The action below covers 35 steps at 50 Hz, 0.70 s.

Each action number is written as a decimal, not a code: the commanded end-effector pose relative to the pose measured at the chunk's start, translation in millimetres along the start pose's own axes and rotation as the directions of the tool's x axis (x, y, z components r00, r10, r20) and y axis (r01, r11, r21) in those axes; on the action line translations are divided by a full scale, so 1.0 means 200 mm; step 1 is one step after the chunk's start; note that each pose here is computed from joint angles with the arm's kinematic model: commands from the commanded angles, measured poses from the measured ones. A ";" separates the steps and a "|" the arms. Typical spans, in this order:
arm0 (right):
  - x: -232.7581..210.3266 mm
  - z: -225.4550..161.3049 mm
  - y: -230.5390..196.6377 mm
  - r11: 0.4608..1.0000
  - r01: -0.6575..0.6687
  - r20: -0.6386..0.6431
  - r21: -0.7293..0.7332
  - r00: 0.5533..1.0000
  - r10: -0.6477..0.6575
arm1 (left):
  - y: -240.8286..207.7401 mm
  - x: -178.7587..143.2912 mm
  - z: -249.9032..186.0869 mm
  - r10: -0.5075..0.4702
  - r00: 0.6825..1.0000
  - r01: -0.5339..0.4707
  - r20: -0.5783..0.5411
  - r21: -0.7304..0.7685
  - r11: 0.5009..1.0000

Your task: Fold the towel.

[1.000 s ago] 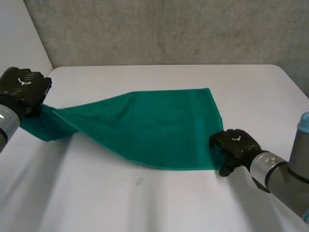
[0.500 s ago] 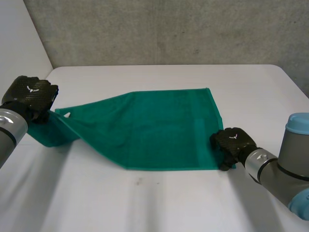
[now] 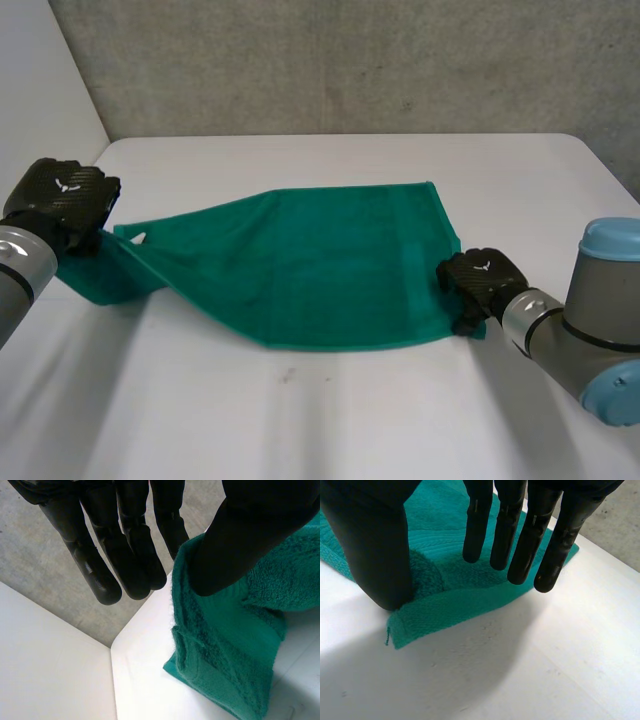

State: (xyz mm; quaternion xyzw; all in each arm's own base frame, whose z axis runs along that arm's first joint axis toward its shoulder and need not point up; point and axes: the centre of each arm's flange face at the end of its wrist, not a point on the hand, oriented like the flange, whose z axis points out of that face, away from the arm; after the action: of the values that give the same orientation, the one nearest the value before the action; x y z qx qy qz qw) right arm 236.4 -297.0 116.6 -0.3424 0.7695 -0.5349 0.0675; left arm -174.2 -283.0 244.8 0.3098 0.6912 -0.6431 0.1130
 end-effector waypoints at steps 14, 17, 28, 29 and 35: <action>0.17 -0.12 -0.28 0.993 0.066 -0.169 0.100 0.984 -0.049 | 0.07 0.03 -0.02 -0.011 1.000 0.010 -0.024 -0.058 0.998; 0.18 -0.28 -0.35 0.985 0.173 -0.152 -0.004 0.973 -0.172 | 0.11 0.07 -0.04 -0.019 0.999 0.015 -0.046 -0.090 0.996; 0.25 -0.66 -0.21 0.833 0.374 0.000 -0.409 0.912 -0.410 | 0.18 0.17 -0.20 -0.061 0.986 0.023 -0.158 -0.229 0.973; 0.25 -0.67 -0.20 0.821 0.391 0.010 -0.416 0.905 -0.426 | 0.18 0.17 -0.20 -0.061 0.986 0.023 -0.158 -0.229 0.973; 0.23 -0.66 -0.20 0.821 0.420 0.046 -0.386 0.898 -0.438 | 0.19 0.21 -0.24 -0.066 0.977 0.012 -0.202 -0.258 0.966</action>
State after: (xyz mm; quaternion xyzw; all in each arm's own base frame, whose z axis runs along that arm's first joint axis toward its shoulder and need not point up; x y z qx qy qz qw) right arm 153.8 -230.8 221.4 -0.4854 0.7740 -0.3774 -0.1513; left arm -170.0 -233.9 200.5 0.3339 0.7765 -0.5291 0.0750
